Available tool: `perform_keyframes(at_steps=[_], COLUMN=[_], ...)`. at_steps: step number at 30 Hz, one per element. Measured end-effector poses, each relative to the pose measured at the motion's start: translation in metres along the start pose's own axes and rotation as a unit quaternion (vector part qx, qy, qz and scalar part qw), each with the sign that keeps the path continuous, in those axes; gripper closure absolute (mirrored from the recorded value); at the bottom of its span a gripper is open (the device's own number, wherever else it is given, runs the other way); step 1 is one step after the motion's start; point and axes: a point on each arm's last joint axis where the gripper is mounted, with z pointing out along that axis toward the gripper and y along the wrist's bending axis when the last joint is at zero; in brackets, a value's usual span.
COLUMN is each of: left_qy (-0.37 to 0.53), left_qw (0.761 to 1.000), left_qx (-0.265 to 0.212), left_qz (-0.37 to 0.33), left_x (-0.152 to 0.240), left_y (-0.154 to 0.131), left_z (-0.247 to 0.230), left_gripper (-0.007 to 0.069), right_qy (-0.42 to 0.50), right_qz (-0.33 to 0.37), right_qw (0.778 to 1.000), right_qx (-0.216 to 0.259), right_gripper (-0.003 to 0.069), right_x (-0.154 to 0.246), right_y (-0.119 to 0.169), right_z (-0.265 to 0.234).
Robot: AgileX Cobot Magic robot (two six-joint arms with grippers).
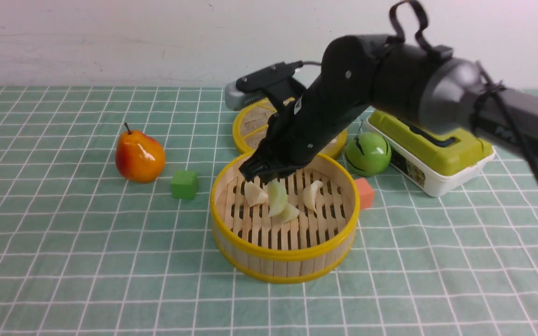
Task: Put the dumplings into the steamer on the table with the blue tablecloth.
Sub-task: 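Place the dumpling in the bamboo steamer basket with the right gripper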
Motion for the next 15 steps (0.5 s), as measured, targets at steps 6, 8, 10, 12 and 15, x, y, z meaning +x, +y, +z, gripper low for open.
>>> perform_keyframes(at_steps=[6, 8, 10, 12, 15], left_qy=[-0.032, -0.046, -0.061, -0.072, -0.104], left_qw=[0.999, 0.999, 0.998, 0.997, 0.995], left_qx=[0.009, 0.009, 0.007, 0.006, 0.002], left_qz=[0.001, 0.003, 0.006, 0.008, 0.004], left_x=[0.008, 0.01, 0.013, 0.015, 0.022], left_y=[0.002, 0.003, 0.005, 0.006, 0.01], left_z=[-0.014, -0.019, -0.024, -0.028, -0.033], left_gripper=[0.0608, 0.0608, 0.0606, 0.0605, 0.0605], right_qy=[0.038, 0.041, 0.04, 0.038, 0.033], right_qz=[0.022, 0.022, 0.022, 0.022, 0.017], right_qw=[0.999, 0.999, 0.999, 0.999, 0.999], right_qx=[0.0, 0.0, 0.0, 0.0, -0.002], right_gripper=[0.0615, 0.0566, 0.0473, 0.0421, 0.0281], right_x=[0.017, 0.018, 0.018, 0.017, 0.011], right_y=[-0.008, -0.009, -0.009, -0.008, -0.004], right_z=[0.043, 0.045, 0.046, 0.044, 0.024])
